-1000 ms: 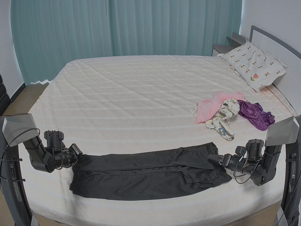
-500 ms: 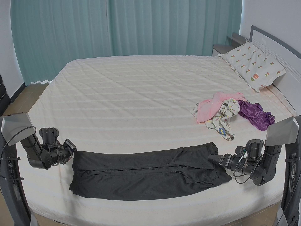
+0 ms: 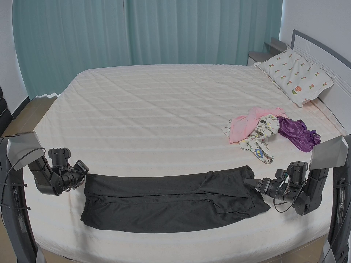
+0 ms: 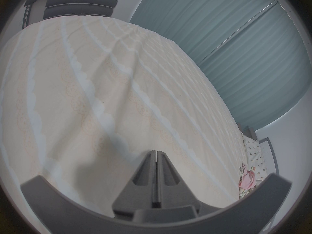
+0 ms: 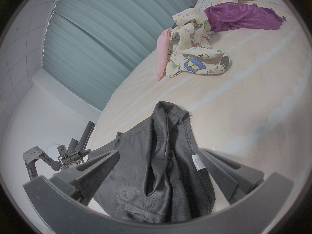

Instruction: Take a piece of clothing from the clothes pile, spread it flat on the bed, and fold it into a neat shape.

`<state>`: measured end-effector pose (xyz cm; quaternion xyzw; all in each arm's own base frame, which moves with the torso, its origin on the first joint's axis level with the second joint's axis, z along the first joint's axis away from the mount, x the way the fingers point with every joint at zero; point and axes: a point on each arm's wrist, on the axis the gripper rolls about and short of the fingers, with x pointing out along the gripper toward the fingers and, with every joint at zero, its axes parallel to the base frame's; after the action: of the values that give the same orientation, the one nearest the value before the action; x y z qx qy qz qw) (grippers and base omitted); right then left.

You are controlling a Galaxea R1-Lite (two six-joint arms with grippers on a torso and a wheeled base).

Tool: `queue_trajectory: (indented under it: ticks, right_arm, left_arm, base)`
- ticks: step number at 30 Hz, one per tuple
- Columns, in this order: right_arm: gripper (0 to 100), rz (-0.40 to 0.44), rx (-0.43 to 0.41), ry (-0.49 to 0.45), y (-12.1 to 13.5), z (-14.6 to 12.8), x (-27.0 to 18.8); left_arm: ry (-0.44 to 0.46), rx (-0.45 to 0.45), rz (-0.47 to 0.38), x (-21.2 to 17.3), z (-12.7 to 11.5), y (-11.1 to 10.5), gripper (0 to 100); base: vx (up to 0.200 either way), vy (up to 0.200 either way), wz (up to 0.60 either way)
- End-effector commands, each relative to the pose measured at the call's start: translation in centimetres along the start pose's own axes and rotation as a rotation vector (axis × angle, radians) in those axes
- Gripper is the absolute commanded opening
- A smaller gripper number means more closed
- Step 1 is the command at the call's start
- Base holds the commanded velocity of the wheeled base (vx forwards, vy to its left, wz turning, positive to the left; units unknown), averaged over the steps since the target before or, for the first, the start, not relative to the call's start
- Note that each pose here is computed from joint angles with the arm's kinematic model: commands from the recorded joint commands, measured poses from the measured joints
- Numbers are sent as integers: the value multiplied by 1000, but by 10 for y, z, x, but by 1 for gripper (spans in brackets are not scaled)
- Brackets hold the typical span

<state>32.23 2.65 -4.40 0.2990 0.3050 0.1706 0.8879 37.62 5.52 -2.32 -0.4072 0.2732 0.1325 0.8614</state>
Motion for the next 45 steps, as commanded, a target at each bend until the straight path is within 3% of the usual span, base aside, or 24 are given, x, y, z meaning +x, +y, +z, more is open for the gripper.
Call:
queue_trajectory:
  ticks: [1,8,9,18,30,37,38,45]
  right_arm:
    - [100,0,0,0,0,0,0]
    - [100,0,0,-2,0,0,0]
    - [100,0,0,-2,0,0,0]
    - [100,0,1,-8,-1,2,-1]
    - [100,63,-34,3,16,-5,17]
    - [100,56,-32,13,9,-6,31]
    - [0,50,-27,22,9,-6,32]
    - [0,30,-17,-9,2,3,30]
  left_arm:
    - [4,0,4,3,-2,2,0]
    - [3,4,3,3,-2,1,0]
    - [4,4,4,3,-2,1,100]
    - [4,1,4,3,-2,1,100]
    - [1,-9,3,2,-1,1,100]
    - [0,-30,2,2,-1,0,100]
    - [-1,-30,1,2,0,0,100]
    - [0,-30,2,2,-1,0,100]
  base:
    - [0,0,0]
    - [0,0,0]
    - [0,0,0]
    - [0,0,0]
    - [0,0,0]
    - [0,0,0]
    - [0,0,0]
    - [0,0,0]
